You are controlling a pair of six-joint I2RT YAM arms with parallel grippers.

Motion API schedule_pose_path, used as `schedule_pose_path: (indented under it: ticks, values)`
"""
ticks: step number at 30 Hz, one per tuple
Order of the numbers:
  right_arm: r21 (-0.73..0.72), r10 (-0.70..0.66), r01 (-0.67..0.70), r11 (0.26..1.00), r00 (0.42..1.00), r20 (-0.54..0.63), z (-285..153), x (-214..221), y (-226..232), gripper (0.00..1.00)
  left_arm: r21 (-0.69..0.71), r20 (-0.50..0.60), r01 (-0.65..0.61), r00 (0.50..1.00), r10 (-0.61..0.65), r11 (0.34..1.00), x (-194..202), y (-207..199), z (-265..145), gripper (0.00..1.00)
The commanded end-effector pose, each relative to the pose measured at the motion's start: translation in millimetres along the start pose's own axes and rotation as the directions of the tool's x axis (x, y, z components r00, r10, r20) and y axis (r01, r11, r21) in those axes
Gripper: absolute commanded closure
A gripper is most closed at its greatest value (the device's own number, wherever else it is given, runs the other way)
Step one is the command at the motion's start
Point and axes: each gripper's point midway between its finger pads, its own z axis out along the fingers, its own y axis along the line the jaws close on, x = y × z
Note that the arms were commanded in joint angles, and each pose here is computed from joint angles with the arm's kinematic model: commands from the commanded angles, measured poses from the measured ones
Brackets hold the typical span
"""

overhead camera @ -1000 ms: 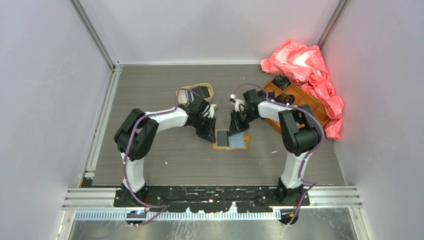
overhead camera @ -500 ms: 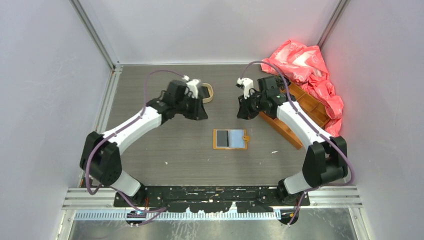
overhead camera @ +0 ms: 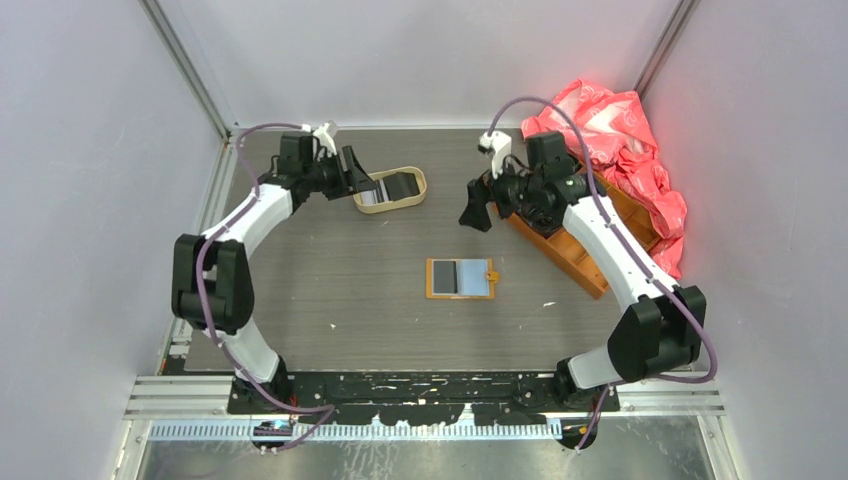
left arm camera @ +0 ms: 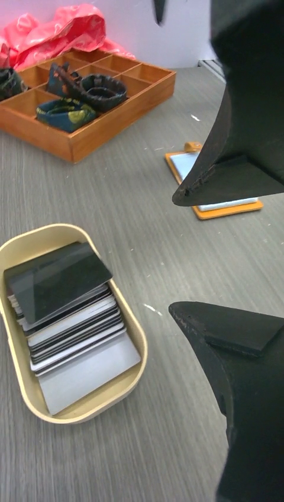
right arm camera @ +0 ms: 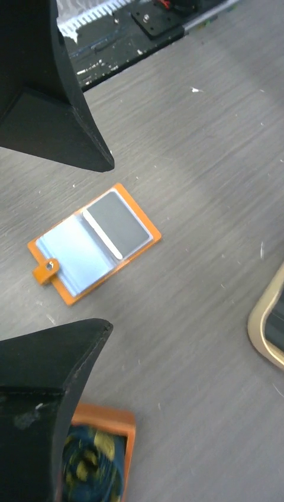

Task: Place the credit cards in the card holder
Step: Pick up the credit card from the storage box.

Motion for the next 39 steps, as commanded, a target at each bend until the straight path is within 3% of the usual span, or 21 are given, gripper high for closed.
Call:
schedule_pose_path:
  ticks: [1, 8, 17, 39]
  values:
    - [-0.081, 0.046, -0.043, 0.996, 0.999, 0.028, 5.1, 21.5, 11.5, 0.00, -0.006, 0.041, -0.007, 0.999, 0.007, 1.000, -25.8, 2.3, 20.1, 0.40]
    - [-0.089, 0.053, -0.052, 0.995, 0.999, 0.007, 4.8, 26.9, 8.5, 0.01, -0.058, 0.034, 0.122, 0.992, -0.120, 0.991, -33.2, 31.5, 69.1, 0.41]
    - [-0.111, 0.059, -0.062, 0.992, 0.998, -0.035, 12.0, 35.7, 8.5, 0.02, -0.186, 0.078, 0.127, 0.990, -0.114, 0.974, -30.7, 53.7, 96.1, 0.40]
    - [-0.136, 0.093, -0.105, 0.985, 0.992, -0.091, 26.8, 54.1, 5.1, 0.05, -0.241, 0.086, 0.188, 0.981, -0.172, 0.952, -28.1, 74.0, 109.6, 0.40]
